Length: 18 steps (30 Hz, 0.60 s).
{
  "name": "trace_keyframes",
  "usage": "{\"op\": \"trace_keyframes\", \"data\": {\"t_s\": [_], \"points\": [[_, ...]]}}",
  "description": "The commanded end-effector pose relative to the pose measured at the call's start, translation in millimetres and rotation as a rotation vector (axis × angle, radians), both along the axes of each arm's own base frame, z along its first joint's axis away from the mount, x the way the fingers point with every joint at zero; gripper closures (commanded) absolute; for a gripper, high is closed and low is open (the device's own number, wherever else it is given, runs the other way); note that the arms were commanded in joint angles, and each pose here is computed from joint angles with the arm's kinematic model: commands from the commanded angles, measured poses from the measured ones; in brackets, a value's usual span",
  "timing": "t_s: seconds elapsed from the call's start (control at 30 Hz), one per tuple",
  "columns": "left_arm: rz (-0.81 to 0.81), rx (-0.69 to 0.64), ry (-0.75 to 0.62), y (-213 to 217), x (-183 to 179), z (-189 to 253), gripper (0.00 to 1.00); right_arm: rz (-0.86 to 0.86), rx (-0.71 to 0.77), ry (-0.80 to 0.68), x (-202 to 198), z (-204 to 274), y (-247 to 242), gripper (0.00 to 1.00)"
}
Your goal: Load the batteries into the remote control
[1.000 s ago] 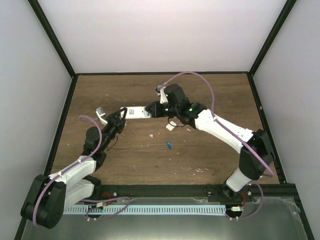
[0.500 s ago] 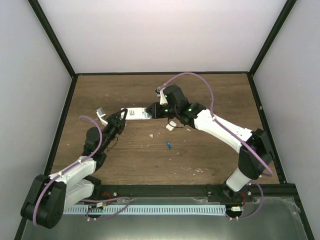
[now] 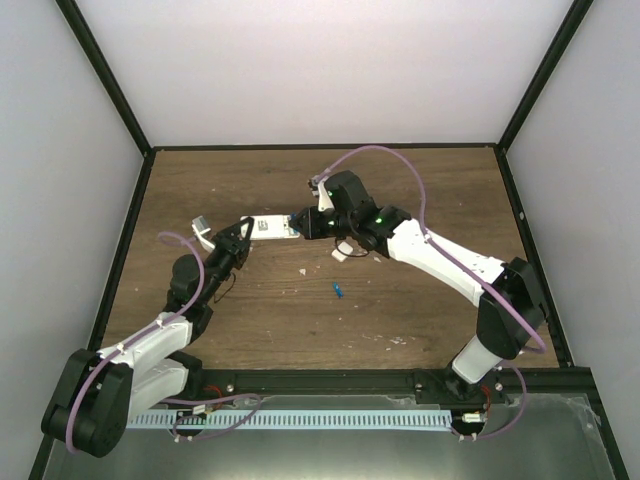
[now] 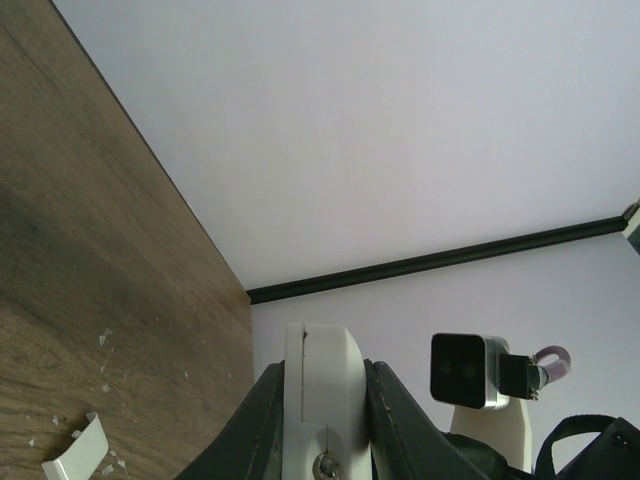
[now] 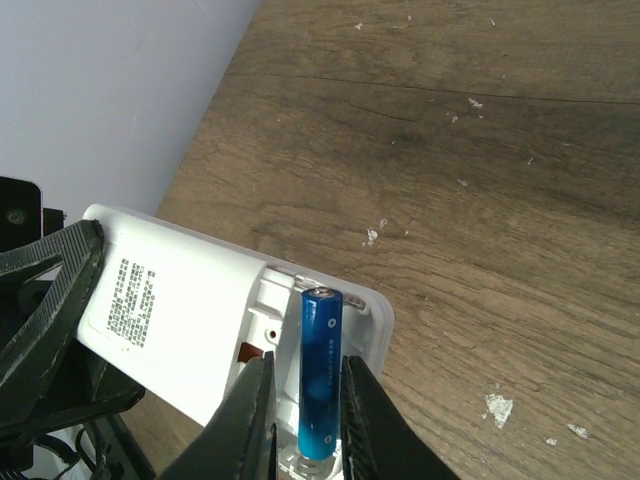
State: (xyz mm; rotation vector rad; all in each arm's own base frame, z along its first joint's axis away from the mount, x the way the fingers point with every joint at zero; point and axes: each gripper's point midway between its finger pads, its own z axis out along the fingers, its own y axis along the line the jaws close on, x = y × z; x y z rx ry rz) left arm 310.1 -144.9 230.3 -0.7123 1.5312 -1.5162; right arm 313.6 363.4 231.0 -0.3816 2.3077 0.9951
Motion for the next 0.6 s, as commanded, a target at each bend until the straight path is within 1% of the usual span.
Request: {"op": "trace_keyframes", "data": {"t_s": [0.0,0.33,0.47,0.57], "points": [[0.015,-0.028,-0.060,3.8,-3.3,15.2,1.00,0.010,-0.001,-0.023,0.8,11.4,5.5,0.87],[0.017,-0.030,-0.062,4.6,-4.4,16.1,1.00,-0.026,-0.001,-0.088,6.3,35.3,-2.1,0.70],[0.015,-0.032,-0.067,4.9,-6.5,16.7,1.00,-0.019,0.036,-0.107,3.8,49.5,-1.7,0.58],[0.013,-0.034,-0.070,5.2,-8.1,17.4,1.00,-0.013,0.071,-0.090,4.4,56.3,-1.5,0.49]]}}
